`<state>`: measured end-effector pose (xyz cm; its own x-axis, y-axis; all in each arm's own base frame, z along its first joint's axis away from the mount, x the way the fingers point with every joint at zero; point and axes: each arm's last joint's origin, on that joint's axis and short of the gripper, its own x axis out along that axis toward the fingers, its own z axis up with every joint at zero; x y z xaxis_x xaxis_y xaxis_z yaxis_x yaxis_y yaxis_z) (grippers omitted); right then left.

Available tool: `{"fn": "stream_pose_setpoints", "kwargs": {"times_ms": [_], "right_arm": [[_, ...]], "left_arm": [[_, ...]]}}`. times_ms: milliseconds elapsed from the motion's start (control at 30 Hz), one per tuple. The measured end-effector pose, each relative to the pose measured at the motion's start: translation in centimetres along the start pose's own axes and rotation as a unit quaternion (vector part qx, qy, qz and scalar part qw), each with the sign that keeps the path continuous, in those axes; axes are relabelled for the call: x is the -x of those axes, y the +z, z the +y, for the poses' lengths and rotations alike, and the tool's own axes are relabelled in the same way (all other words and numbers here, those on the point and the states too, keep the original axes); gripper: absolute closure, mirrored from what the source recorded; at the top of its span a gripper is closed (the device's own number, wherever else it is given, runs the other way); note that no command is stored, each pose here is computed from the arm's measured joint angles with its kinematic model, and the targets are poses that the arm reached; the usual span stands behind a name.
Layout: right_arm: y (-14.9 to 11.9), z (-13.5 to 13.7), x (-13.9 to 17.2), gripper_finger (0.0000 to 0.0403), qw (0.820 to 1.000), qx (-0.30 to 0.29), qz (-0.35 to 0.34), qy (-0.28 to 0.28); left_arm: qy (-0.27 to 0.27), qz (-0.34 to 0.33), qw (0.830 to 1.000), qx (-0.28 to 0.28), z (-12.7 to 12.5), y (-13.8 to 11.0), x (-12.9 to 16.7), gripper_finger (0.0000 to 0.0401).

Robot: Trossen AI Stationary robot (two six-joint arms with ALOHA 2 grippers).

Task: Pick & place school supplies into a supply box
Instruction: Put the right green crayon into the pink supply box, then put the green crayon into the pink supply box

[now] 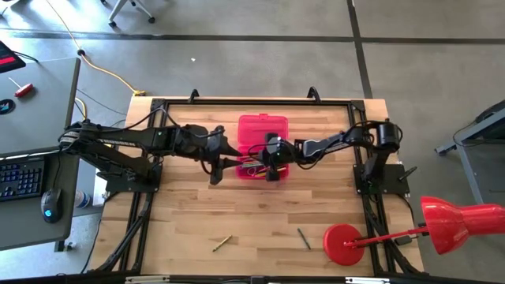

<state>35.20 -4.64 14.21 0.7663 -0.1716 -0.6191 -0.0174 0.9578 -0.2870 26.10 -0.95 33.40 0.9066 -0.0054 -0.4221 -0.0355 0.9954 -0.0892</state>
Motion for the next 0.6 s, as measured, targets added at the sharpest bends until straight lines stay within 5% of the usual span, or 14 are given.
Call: {"fn": "stream_pose_setpoints", "kwargs": {"times_ms": [200,367,600], "right_arm": [[0.1,-0.1,0.0,0.0326,1.000,-0.009,-0.002,-0.017],[0.3,0.3,0.0,0.0303,0.999,-0.030,-0.009,-0.002],[2.3,3.9,0.6,0.0291,0.982,-0.033,-0.100,0.155]], "left_arm": [[-0.003,0.012,0.999,0.045,0.0,-0.2,0.0,0.0245],[-0.062,0.023,0.996,0.057,-1.1,-0.4,0.1,0.0245],[-0.090,0.034,0.993,0.062,-4.9,-1.1,0.6,0.0245]]}}
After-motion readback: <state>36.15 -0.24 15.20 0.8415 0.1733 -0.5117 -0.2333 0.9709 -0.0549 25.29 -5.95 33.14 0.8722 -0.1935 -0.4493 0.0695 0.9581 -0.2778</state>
